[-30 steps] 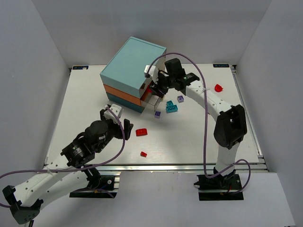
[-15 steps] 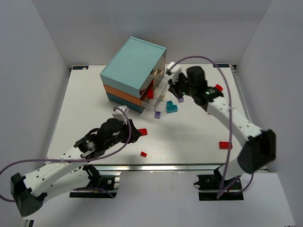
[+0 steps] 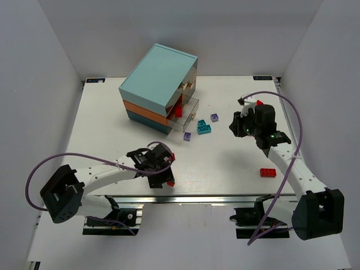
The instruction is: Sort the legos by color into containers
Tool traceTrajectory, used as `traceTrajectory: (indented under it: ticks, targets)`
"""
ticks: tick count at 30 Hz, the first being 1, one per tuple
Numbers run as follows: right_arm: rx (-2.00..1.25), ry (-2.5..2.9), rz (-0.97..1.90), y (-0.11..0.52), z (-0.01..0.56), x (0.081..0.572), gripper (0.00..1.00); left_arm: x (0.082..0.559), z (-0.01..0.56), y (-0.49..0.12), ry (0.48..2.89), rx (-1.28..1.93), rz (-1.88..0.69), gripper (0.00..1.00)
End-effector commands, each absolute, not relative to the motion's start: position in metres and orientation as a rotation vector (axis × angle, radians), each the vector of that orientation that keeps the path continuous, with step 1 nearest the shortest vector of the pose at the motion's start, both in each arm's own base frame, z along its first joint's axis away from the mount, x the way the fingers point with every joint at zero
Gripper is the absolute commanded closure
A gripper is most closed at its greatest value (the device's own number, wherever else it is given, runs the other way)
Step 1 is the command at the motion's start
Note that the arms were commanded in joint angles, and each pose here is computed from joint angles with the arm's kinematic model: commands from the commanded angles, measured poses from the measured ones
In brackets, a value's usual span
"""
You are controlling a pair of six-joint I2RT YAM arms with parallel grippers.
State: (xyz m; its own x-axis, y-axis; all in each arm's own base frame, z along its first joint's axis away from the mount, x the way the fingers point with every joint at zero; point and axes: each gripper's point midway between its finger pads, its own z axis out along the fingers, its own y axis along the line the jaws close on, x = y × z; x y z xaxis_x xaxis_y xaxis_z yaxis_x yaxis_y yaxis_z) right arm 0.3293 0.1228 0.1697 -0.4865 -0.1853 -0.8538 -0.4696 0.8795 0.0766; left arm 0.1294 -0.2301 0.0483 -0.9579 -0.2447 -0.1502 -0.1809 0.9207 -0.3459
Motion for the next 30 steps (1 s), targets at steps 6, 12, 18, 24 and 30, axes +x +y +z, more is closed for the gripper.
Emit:
traceTrajectory:
  ticks: [6,12,18,24,30]
  targets:
    - [-0.443,1.966,0.478,0.127,0.204,0.332,0.68,0.128,0.048,-0.247,2.9,-0.557,-0.53,0.28]
    - [-0.443,1.942,0.491,0.125,0.209,0.328,0.67,0.139,0.04,-0.259,2.929,-0.588,-0.441,0.27]
    - [-0.441,1.926,0.503,0.123,0.214,0.325,0.67,0.152,0.035,-0.262,2.904,-0.591,-0.381,0.27]
    - [-0.44,1.913,0.502,0.12,0.217,0.325,0.67,0.152,0.025,-0.256,2.925,-0.598,-0.278,0.3]
    - [-0.44,1.902,0.504,0.118,0.22,0.324,0.67,0.149,0.016,-0.25,2.94,-0.598,-0.228,0.37]
